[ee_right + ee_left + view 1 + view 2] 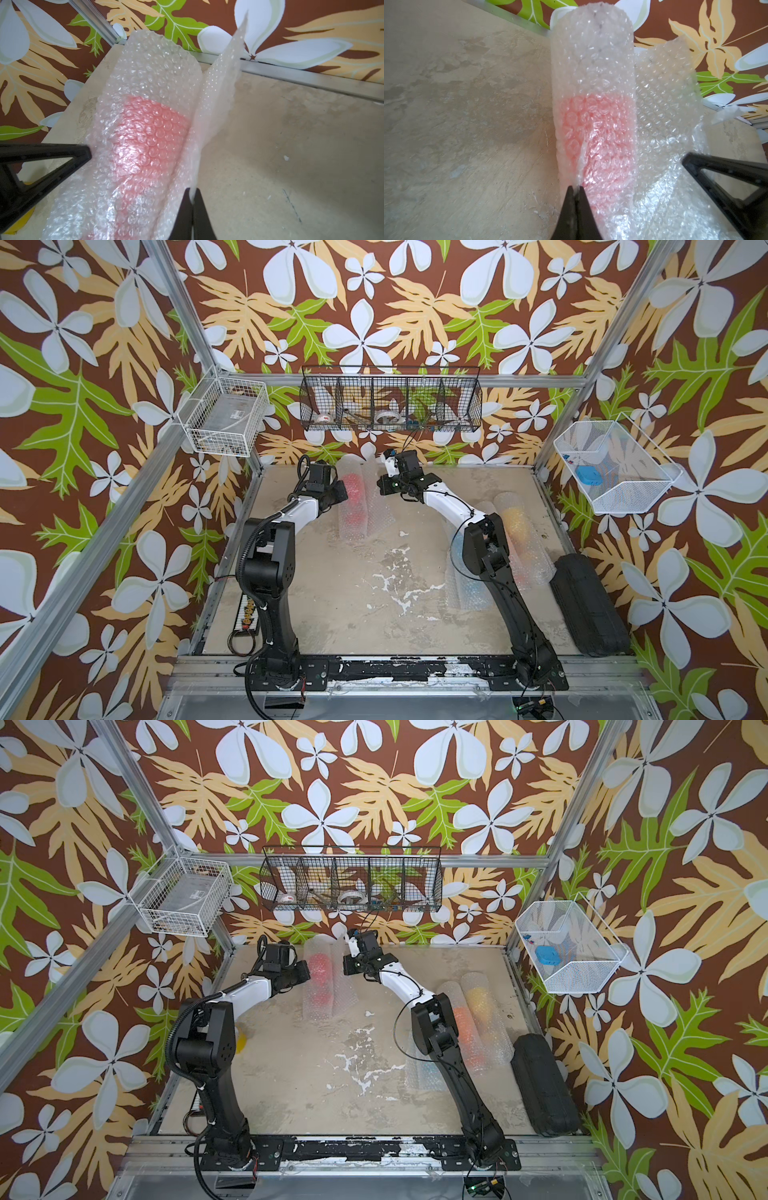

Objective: Unpack wine glasses from bubble wrap
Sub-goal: Move the bubble wrap to the center of the board, then unwrap the bubble wrap at the center of the board.

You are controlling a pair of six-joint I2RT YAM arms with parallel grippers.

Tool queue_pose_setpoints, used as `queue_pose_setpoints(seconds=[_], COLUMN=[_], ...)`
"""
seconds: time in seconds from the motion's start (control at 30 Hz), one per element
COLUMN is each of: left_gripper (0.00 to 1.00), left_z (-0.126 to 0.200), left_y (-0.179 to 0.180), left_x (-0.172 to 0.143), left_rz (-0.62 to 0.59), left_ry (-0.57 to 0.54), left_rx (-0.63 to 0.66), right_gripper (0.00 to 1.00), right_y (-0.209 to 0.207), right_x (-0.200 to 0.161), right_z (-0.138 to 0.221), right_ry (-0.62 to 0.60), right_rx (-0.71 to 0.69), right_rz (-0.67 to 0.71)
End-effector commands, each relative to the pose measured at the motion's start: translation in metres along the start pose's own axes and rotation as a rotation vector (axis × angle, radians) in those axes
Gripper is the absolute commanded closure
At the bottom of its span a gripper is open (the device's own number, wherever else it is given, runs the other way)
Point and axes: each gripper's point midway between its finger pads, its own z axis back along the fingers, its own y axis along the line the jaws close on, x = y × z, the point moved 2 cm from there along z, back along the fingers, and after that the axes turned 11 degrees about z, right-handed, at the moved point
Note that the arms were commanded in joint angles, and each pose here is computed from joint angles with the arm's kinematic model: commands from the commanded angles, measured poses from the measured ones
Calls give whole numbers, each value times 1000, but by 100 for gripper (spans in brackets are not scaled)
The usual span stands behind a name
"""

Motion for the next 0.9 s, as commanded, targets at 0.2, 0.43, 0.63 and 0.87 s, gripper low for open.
queue_pose_setpoints(seconds=[0.2,0.43,0.63,0.87], left_gripper=[62,51,39,31], left_z=[11,47,79,77], left_y=[-6,-25,-20,-7], left_x=[6,8,15,14], left_rz=[-19,22,20,7], left_ry=[-1,-8,-70,-69], left_rx=[-25,-118,-62,16], right_gripper=[77,52,51,51], right_y=[8,10,10,20], right_x=[-19,-29,-30,-54], right_z=[-6,7,22,27], right_ry=[51,71,74,108], right_rx=[59,50,28,78], right_rz=[-20,-37,-36,-58])
